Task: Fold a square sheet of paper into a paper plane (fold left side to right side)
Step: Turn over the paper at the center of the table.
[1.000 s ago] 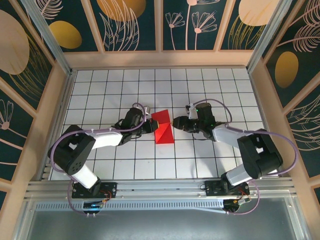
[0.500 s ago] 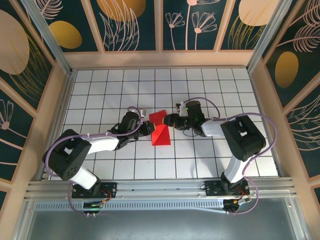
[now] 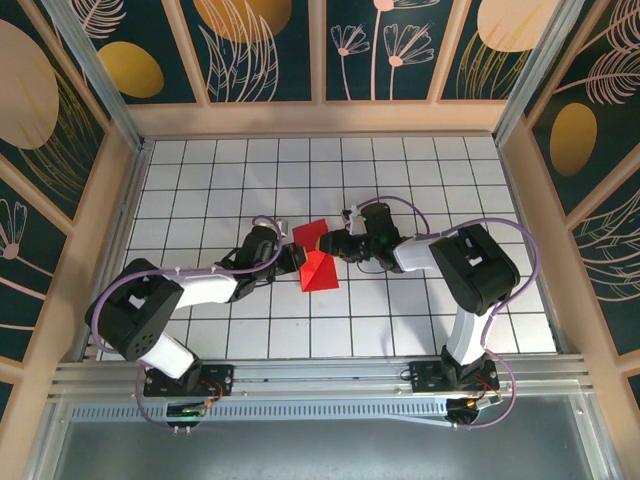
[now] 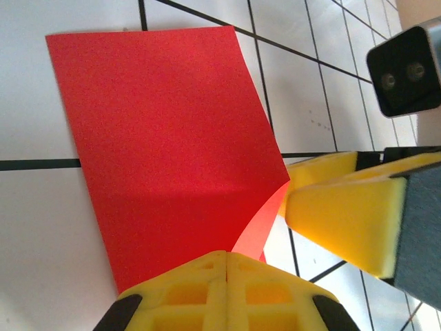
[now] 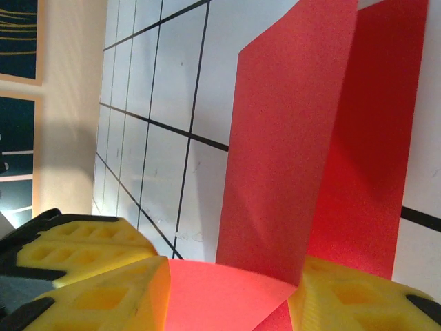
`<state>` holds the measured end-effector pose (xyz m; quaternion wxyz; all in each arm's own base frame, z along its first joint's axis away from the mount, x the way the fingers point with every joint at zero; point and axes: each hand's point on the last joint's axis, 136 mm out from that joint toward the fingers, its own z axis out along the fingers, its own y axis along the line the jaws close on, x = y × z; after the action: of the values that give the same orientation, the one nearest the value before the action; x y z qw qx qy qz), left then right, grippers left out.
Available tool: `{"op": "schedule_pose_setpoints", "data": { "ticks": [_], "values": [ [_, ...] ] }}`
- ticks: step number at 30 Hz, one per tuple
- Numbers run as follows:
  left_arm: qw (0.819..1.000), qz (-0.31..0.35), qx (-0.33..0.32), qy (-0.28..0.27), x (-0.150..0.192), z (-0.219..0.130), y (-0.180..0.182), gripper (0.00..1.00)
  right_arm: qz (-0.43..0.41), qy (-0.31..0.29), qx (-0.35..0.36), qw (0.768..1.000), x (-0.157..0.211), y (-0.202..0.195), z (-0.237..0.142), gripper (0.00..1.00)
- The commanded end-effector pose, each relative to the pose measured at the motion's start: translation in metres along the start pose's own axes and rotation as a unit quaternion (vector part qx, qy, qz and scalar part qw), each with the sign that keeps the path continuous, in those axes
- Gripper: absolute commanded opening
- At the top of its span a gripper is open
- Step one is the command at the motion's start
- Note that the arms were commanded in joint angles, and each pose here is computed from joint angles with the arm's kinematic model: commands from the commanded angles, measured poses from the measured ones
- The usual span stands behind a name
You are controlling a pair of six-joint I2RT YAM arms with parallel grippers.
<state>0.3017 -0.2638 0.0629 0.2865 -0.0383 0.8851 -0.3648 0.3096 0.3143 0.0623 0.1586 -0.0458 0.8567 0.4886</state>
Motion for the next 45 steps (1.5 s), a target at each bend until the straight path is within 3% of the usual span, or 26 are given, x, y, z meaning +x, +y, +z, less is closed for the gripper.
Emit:
{"op": "schedule_pose_setpoints", "data": {
  "ticks": [1,10,18,27,31,34,39,45],
  "values": [
    [1.000,-0.006,-0.020,0.000,0.002,0.005,0.012,0.01,-0.013,-0.002,-0.010,1.000,-0.005,0.007,0.005,0.46],
    [1.000,-0.004,-0.028,0.005,0.003,0.012,0.016,0.02,-0.020,0.003,0.000,1.000,-0.004,0.002,0.012,0.45],
    [0.999,-0.001,-0.034,0.010,0.005,0.016,0.020,0.04,-0.033,0.008,0.009,0.999,-0.001,-0.001,0.020,0.38],
    [0.999,0.006,-0.051,-0.001,0.000,0.010,0.023,0.14,-0.043,0.014,0.026,0.999,0.001,-0.006,0.024,0.27],
    [0.998,0.014,-0.064,-0.022,-0.009,-0.001,0.023,0.24,-0.050,0.011,0.025,0.998,-0.001,-0.004,0.023,0.17],
    [0.996,0.018,-0.074,-0.047,-0.019,-0.017,0.021,0.37,-0.062,0.002,0.018,0.998,-0.006,0.003,0.021,0.11],
    [0.990,0.017,-0.086,-0.110,-0.041,-0.057,0.014,0.67,-0.105,-0.034,0.000,0.994,-0.024,0.028,0.006,0.00],
    [0.980,0.007,-0.029,-0.198,-0.068,-0.112,-0.016,0.99,-0.161,-0.102,-0.047,0.981,-0.056,0.076,-0.034,0.00]
  ]
}}
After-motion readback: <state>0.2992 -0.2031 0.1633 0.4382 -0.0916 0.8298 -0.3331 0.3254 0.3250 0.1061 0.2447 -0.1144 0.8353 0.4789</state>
